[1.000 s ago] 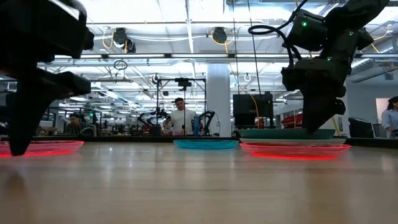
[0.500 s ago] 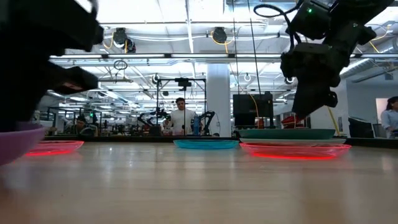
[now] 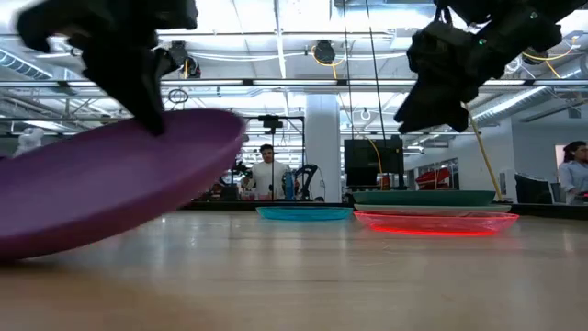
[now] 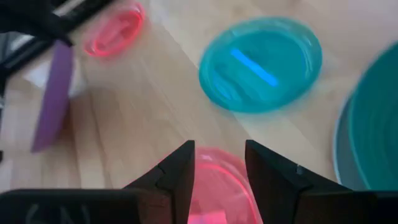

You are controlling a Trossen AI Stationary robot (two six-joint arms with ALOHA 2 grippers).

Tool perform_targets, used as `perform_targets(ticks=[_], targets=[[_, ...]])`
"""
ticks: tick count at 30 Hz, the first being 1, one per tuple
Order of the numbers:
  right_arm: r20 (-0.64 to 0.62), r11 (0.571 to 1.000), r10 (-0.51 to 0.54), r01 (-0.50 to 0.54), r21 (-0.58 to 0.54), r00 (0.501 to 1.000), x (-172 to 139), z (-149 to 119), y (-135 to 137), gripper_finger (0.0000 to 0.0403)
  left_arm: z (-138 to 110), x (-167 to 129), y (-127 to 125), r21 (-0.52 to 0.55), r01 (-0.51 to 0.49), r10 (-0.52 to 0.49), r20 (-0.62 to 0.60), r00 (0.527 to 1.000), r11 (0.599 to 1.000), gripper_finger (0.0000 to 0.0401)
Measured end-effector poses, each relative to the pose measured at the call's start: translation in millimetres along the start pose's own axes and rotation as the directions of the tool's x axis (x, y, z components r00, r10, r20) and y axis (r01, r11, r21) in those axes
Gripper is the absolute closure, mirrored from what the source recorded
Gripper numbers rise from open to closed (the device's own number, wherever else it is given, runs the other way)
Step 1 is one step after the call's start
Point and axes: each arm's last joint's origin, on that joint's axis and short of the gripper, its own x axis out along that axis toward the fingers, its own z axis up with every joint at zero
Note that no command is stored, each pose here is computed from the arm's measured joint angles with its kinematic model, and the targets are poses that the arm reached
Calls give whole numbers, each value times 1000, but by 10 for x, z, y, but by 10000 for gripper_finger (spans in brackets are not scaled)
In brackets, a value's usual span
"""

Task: Stack plastic plates
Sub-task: Stack the purple plate on top of the other purple plate

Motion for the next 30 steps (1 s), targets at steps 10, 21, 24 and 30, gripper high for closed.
perform_targets(ticks=[10, 21, 24, 30], targets=[[233, 985, 109, -75, -152, 966, 159, 122, 262, 268, 200, 40, 340, -255, -259, 305, 158, 939, 932, 390], [255, 971, 137, -79, -225, 957, 555, 108, 536, 268, 242, 92, 583, -419, -345, 434, 138, 890, 840, 390], [251, 969, 31, 32, -245, 968, 636, 125, 564, 268, 246, 98, 613, -432, -353, 446, 134, 885, 830, 390], [232, 958, -50, 112, -263, 971, 738, 211, 636, 268, 254, 97, 624, -447, -360, 461, 138, 877, 819, 390]])
